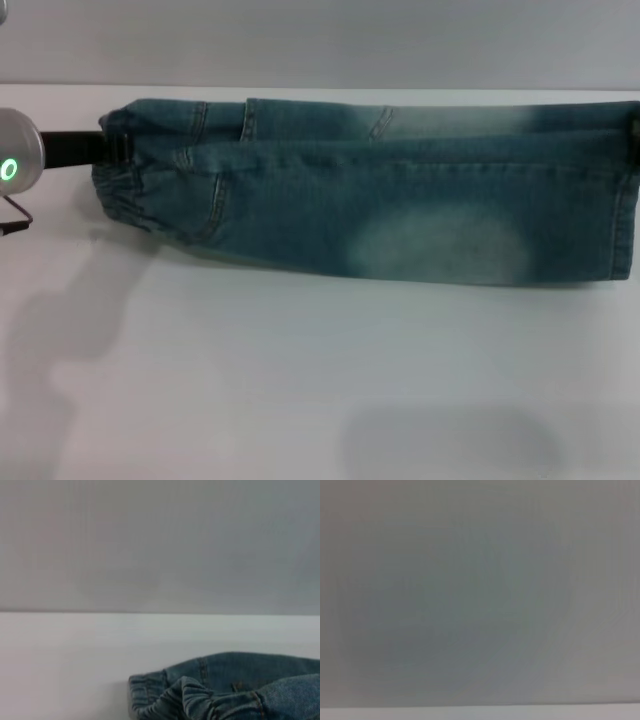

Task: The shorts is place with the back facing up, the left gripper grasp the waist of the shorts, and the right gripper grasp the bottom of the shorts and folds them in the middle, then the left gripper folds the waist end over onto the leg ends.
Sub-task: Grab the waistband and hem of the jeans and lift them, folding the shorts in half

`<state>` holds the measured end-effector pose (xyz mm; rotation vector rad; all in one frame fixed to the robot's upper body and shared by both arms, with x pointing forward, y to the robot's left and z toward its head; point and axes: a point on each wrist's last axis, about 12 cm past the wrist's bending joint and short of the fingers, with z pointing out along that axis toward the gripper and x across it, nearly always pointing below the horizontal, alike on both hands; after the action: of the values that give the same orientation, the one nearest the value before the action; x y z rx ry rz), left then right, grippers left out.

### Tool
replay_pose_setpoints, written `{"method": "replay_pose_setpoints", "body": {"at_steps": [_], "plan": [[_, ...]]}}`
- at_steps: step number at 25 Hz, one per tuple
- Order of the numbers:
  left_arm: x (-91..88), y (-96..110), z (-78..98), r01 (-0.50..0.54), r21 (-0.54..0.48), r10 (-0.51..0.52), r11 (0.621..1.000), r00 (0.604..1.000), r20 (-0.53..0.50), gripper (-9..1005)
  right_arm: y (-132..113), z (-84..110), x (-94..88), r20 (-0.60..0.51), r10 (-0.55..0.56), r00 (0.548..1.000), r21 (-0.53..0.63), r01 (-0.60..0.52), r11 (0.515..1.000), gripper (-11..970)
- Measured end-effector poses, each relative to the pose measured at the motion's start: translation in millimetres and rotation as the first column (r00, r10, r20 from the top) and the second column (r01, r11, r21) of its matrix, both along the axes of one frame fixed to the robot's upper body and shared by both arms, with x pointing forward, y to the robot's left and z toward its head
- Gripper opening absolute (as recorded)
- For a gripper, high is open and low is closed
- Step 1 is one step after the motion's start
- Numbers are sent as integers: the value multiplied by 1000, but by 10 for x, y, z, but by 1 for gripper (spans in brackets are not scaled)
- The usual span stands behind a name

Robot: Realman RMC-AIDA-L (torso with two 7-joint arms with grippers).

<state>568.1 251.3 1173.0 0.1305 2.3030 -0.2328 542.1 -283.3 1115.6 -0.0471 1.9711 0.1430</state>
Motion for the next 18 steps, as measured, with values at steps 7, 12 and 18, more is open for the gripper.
{"method": "replay_pose_setpoints", "body": {"at_steps": [7, 12, 18], "plan": [[113, -68, 15, 12, -5, -11, 1000, 999, 38, 206, -38, 24, 23, 48, -29, 998, 3, 29, 1000, 32], [186, -99, 3, 14, -9, -13, 1000, 998, 58, 213, -60, 44, 50, 81, -44, 996, 1, 44, 999, 35], [252, -139, -14, 17, -12, -16, 1000, 997, 75, 222, -61, 51, 93, 86, -45, 995, 0, 45, 999, 39]]}}
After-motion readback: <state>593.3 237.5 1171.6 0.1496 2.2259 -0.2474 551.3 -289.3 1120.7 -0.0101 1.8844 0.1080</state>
